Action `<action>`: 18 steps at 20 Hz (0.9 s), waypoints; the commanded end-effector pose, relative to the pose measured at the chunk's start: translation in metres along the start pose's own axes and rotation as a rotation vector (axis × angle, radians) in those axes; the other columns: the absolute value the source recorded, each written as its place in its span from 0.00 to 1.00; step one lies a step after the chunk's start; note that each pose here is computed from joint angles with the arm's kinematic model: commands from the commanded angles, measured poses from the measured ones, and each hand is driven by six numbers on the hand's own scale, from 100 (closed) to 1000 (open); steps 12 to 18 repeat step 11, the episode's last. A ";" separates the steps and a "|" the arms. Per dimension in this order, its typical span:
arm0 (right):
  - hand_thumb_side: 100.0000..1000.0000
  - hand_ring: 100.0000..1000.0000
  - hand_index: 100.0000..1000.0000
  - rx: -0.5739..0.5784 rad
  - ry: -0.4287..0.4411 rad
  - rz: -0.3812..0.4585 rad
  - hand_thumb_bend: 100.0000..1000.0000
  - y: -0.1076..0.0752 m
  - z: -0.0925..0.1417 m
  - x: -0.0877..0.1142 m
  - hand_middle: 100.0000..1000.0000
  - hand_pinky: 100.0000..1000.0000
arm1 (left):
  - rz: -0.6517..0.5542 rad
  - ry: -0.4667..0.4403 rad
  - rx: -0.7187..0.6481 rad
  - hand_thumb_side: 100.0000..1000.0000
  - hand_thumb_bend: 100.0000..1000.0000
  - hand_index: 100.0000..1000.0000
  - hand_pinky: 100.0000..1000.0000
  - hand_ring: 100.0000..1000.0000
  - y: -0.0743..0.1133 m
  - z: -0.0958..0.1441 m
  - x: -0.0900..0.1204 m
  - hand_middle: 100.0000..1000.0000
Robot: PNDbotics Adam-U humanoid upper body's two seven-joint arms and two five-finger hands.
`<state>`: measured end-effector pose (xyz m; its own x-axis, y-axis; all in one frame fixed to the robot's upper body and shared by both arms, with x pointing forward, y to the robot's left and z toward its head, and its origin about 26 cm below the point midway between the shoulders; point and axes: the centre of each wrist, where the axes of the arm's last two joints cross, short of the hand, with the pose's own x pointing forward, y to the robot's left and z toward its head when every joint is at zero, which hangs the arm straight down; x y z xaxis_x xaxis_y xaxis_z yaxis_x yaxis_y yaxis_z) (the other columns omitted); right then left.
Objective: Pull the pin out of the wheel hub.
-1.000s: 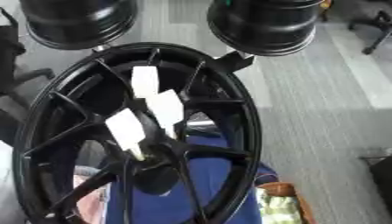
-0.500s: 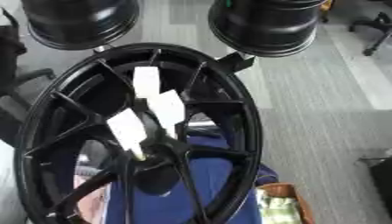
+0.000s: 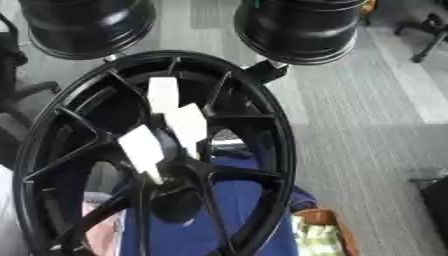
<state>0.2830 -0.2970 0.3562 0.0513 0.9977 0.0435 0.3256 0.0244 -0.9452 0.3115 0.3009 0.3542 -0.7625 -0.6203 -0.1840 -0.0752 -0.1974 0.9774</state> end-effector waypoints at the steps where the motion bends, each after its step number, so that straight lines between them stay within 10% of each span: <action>1: 0.00 0.87 0.87 -0.023 -0.012 0.023 0.00 -0.011 0.001 0.001 0.81 0.88 | -0.037 -0.086 -0.054 0.37 0.30 0.74 0.70 0.68 0.012 -0.009 0.023 0.60; 18: 0.00 0.86 0.87 -0.012 -0.023 0.025 0.00 -0.010 0.000 0.003 0.81 0.88 | 0.008 -0.178 -0.122 0.40 0.29 0.74 0.68 0.66 0.020 -0.039 0.049 0.59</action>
